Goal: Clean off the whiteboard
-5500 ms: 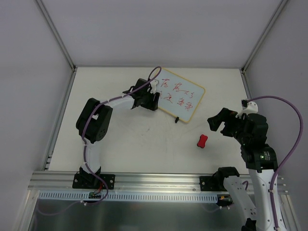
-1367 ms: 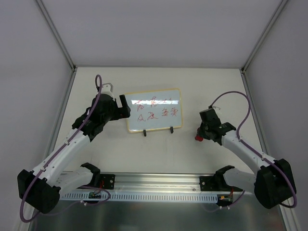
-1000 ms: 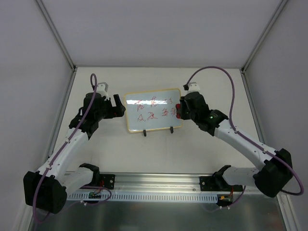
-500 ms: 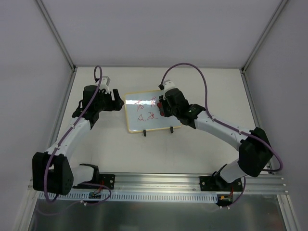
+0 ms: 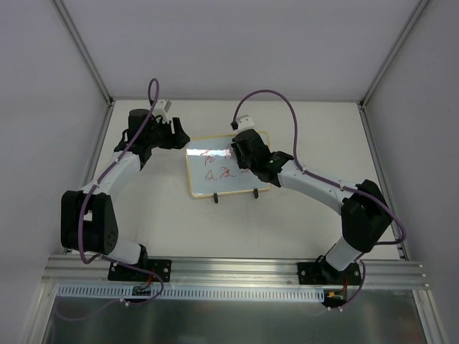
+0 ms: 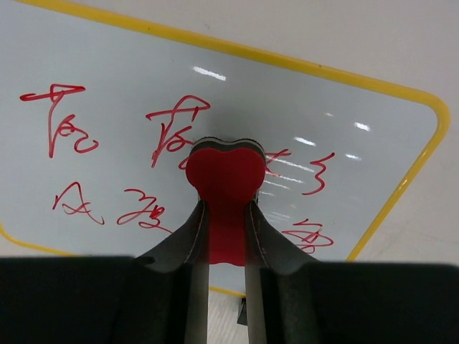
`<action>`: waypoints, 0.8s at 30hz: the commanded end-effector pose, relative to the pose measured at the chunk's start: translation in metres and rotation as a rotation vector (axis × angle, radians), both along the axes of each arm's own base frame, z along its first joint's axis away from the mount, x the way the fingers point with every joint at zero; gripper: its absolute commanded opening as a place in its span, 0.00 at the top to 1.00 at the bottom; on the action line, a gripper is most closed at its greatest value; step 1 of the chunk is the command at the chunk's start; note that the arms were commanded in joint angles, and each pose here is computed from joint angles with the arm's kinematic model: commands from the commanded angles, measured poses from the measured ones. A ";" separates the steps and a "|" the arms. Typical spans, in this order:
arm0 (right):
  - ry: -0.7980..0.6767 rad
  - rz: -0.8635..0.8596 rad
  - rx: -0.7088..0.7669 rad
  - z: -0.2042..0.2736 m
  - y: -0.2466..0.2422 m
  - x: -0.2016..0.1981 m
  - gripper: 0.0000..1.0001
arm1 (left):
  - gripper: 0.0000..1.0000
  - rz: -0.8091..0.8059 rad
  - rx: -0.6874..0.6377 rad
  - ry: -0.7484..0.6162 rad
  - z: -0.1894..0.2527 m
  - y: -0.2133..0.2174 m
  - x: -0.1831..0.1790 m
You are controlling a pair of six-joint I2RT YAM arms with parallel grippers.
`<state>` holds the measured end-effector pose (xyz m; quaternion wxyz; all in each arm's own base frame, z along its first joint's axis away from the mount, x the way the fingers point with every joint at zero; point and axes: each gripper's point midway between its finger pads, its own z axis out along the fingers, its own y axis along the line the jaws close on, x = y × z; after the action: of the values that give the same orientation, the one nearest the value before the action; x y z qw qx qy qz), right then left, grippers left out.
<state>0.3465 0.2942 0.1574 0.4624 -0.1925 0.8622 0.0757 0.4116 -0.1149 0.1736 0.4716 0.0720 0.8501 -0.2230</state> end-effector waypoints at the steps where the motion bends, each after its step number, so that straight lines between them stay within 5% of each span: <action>1: -0.082 -0.096 0.036 0.024 0.002 0.021 1.00 | 0.39 -0.064 -0.036 -0.089 0.025 -0.010 0.016; 24: -0.047 -0.094 0.063 0.013 0.010 0.015 1.00 | 0.60 -0.217 -0.094 -0.030 -0.007 -0.032 0.004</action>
<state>0.3553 0.2956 0.1479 0.4619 -0.1602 0.8701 0.0619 0.4114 -0.1448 0.1572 0.4428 0.1236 0.8356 -0.3006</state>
